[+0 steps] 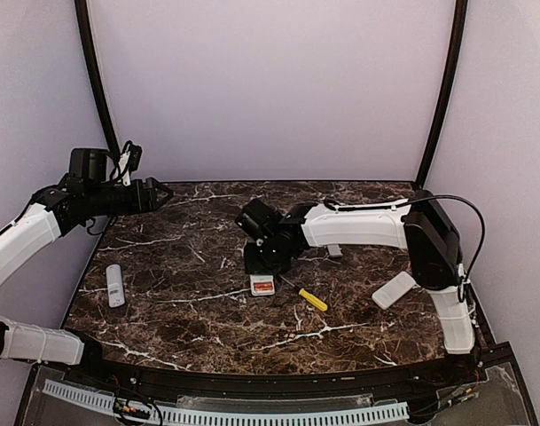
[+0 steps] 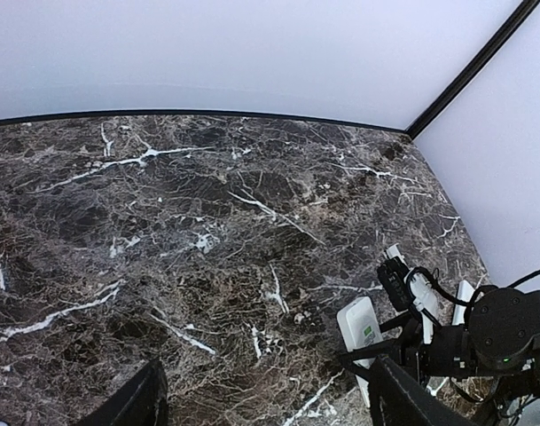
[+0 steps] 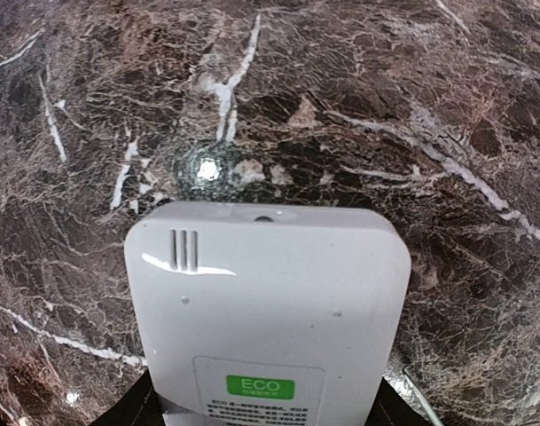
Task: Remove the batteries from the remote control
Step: Place the remote control without the battery cover at the center of the board.
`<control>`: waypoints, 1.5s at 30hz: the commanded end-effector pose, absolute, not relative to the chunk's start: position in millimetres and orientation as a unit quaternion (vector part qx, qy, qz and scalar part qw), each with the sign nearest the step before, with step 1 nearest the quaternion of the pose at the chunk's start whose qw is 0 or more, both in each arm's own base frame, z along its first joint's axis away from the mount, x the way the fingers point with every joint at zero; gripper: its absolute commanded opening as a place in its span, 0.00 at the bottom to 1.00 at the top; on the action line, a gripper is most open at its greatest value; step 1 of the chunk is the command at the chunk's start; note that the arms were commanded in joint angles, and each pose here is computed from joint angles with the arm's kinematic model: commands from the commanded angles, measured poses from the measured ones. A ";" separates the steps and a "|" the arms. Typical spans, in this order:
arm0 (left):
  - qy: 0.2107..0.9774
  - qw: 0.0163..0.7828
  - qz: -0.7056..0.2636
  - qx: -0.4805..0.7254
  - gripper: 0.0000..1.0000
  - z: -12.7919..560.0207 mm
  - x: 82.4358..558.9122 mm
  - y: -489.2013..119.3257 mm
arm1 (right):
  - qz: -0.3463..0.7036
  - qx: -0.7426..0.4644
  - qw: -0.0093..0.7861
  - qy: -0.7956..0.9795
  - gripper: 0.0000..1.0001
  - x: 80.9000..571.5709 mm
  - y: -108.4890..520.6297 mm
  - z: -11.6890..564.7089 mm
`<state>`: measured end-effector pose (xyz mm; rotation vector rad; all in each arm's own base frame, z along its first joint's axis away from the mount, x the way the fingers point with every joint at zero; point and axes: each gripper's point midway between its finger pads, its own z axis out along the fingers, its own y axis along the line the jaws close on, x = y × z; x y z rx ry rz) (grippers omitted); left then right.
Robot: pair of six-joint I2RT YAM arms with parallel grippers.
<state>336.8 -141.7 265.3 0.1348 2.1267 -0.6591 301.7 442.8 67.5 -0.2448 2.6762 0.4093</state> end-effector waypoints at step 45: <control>0.875 0.416 -0.243 0.040 0.77 245.3 337.8 -135.2 | 0.113 -0.038 0.181 0.976 0.78 314.6 442.7 39.0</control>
